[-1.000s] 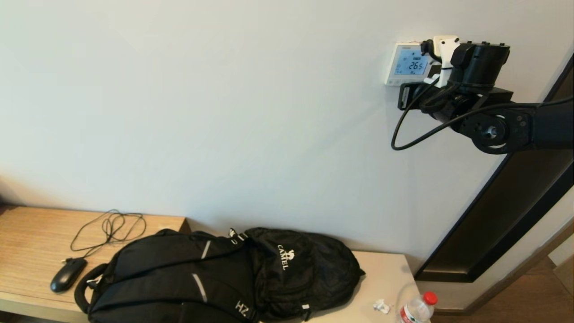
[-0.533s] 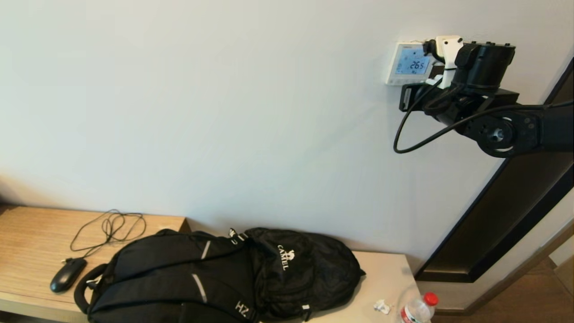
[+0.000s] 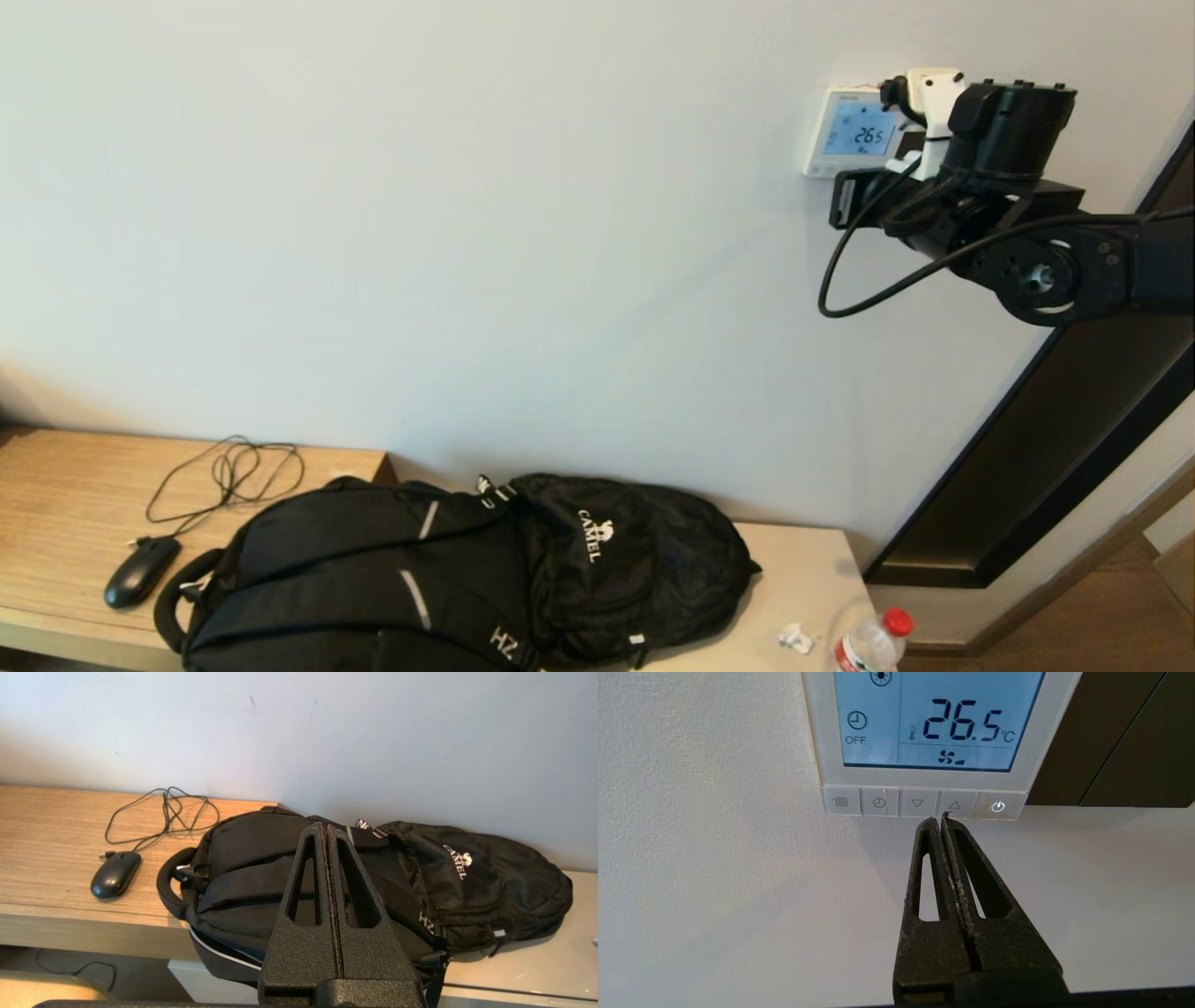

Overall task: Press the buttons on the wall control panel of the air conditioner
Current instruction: Press the temperature increase button

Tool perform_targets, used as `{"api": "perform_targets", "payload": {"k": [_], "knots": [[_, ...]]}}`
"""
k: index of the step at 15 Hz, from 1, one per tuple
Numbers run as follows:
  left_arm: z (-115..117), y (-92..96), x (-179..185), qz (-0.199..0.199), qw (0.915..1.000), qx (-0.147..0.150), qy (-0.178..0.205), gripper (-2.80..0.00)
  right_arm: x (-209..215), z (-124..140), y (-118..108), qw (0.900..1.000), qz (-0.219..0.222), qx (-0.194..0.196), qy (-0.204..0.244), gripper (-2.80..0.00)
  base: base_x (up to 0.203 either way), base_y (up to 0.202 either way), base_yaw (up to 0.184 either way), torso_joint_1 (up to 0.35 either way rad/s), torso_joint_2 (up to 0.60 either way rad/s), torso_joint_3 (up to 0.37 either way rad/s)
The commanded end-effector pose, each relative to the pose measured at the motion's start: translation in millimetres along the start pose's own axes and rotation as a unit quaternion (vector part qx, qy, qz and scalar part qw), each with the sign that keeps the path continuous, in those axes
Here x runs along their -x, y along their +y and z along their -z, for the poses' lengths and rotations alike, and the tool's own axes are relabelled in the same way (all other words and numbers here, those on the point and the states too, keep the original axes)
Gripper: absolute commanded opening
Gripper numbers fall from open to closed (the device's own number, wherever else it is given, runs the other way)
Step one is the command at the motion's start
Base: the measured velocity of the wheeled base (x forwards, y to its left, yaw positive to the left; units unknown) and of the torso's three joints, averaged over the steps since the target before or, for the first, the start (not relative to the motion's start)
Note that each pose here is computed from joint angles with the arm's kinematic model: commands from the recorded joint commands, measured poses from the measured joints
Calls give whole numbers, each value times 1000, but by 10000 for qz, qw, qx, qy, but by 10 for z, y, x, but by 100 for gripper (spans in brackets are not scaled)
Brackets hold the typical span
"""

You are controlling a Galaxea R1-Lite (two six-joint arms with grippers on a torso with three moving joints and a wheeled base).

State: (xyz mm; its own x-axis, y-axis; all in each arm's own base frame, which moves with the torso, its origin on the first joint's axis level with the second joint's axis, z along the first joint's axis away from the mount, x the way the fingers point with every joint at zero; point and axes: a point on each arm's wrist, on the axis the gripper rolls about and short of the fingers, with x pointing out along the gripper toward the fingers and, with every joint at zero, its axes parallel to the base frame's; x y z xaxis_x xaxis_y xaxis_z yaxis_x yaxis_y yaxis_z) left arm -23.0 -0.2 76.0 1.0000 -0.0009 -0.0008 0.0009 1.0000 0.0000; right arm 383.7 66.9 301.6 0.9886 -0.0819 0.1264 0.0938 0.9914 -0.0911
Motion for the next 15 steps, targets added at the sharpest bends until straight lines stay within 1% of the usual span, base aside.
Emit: {"api": "perform_targets", "payload": {"k": [1, 6, 8, 11, 13, 15], "knots": [[1, 0, 1, 0, 10000, 0, -4, -280, 7, -12, -21, 10000, 32, 4, -21, -280, 0, 0, 0, 0, 0, 0], [1, 0, 1, 1, 10000, 0, -4, -280, 59, -32, -127, 9999, 136, 28, -12, -280, 0, 0, 0, 0, 0, 0], [1, 0, 1, -4, 10000, 0, -4, -280, 43, -15, -181, 9998, 202, 41, 9, -280, 0, 0, 0, 0, 0, 0], [1, 0, 1, -4, 10000, 0, -4, -280, 61, 48, -201, 9997, 214, 62, 101, -280, 0, 0, 0, 0, 0, 0], [1, 0, 1, 3, 10000, 0, -4, -280, 176, 5, -233, 9997, 214, 55, 101, -280, 0, 0, 0, 0, 0, 0], [1, 0, 1, 1, 10000, 0, -4, -280, 404, -85, -298, 9997, 221, 42, 78, -280, 0, 0, 0, 0, 0, 0]]}}
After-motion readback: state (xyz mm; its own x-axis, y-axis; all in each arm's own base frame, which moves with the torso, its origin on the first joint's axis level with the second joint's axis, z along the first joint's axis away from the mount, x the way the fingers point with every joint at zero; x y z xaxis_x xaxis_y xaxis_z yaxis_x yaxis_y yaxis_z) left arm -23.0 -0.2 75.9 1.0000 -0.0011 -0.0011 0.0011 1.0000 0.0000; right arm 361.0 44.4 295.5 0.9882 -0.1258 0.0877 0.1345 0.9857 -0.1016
